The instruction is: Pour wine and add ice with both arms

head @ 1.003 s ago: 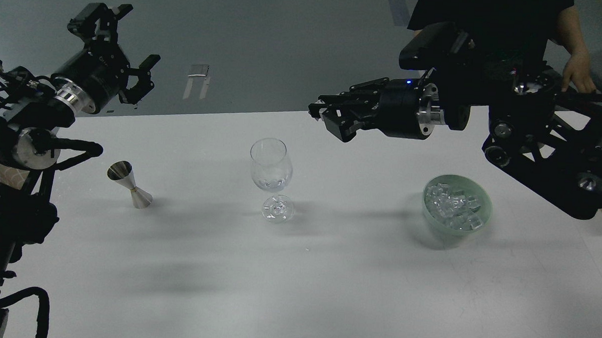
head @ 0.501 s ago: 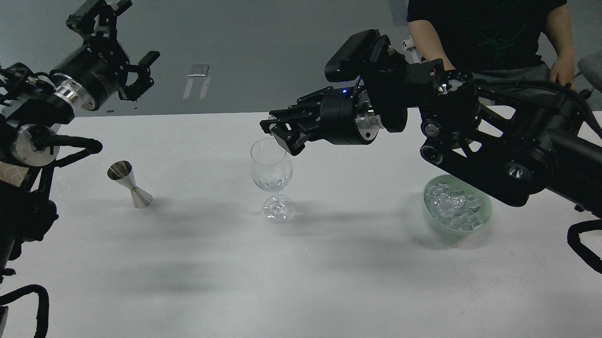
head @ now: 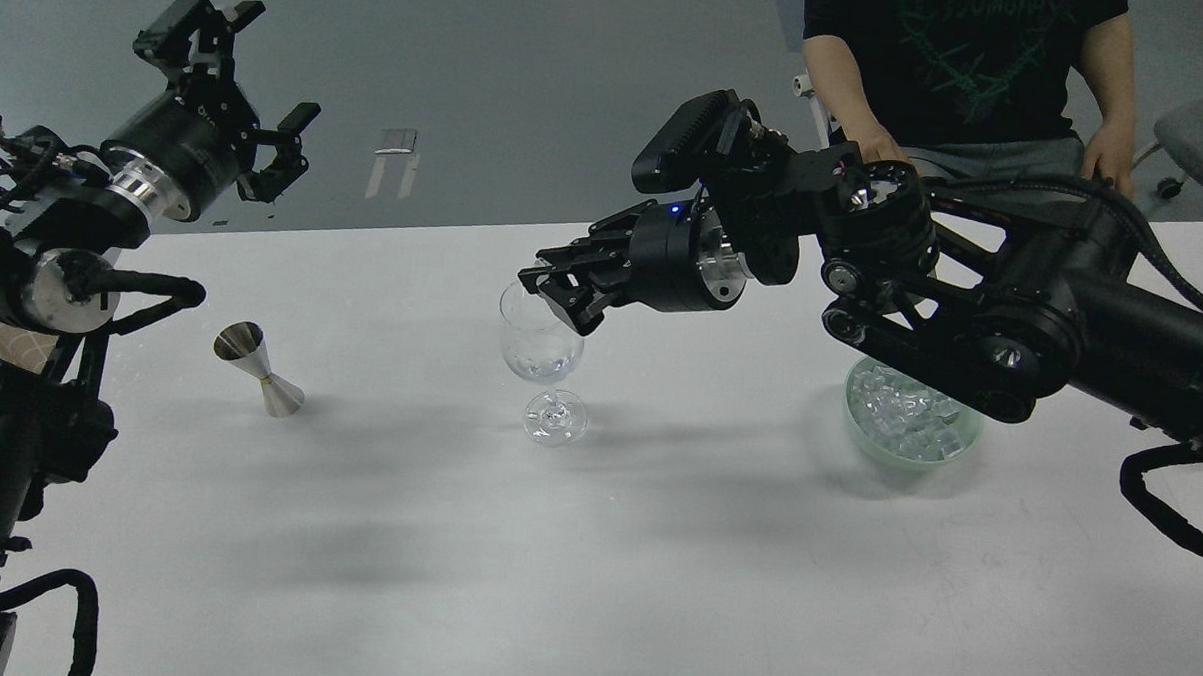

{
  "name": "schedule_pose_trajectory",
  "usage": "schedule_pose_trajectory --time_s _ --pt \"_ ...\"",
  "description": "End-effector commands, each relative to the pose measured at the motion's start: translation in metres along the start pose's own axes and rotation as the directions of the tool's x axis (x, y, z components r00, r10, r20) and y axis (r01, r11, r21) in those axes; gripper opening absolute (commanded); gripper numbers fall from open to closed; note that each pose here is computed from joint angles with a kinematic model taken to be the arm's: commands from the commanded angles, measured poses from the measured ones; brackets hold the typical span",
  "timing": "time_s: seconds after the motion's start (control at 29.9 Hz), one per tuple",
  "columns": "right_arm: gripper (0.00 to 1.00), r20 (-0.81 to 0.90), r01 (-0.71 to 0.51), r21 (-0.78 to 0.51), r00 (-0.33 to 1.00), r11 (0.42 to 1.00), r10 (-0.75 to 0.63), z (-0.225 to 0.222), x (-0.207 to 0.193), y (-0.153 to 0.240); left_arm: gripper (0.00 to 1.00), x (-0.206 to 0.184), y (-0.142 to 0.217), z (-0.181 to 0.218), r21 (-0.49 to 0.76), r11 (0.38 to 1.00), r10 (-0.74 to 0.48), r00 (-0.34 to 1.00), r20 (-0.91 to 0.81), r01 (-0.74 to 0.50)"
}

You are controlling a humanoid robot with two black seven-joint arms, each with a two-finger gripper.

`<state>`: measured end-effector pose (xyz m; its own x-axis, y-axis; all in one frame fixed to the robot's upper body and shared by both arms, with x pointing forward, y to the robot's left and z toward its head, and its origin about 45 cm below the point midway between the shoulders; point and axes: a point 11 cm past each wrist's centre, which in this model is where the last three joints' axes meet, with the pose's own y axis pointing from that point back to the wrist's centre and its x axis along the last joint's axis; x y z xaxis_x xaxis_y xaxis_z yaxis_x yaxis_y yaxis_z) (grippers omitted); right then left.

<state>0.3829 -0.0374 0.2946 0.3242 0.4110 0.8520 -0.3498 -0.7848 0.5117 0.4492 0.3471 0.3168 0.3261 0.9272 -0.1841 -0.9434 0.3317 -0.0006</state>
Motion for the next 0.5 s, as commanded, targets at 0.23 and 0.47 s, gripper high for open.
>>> schedule_pose_trajectory --time_s 0.23,0.47 --pt "0.43 0.001 -0.003 0.014 1.0 1.0 0.003 -0.0067 0.0026 -0.0085 0.98 0.0003 0.0004 -0.0005 0.001 1.0 0.001 1.0 -0.002 -0.001" --pt "0.45 0.0 -0.016 0.014 1.0 1.0 0.016 -0.0067 0.0084 -0.0072 0.98 0.0017 0.0011 0.0005 0.001 1.0 0.003 1.0 0.002 -0.003"
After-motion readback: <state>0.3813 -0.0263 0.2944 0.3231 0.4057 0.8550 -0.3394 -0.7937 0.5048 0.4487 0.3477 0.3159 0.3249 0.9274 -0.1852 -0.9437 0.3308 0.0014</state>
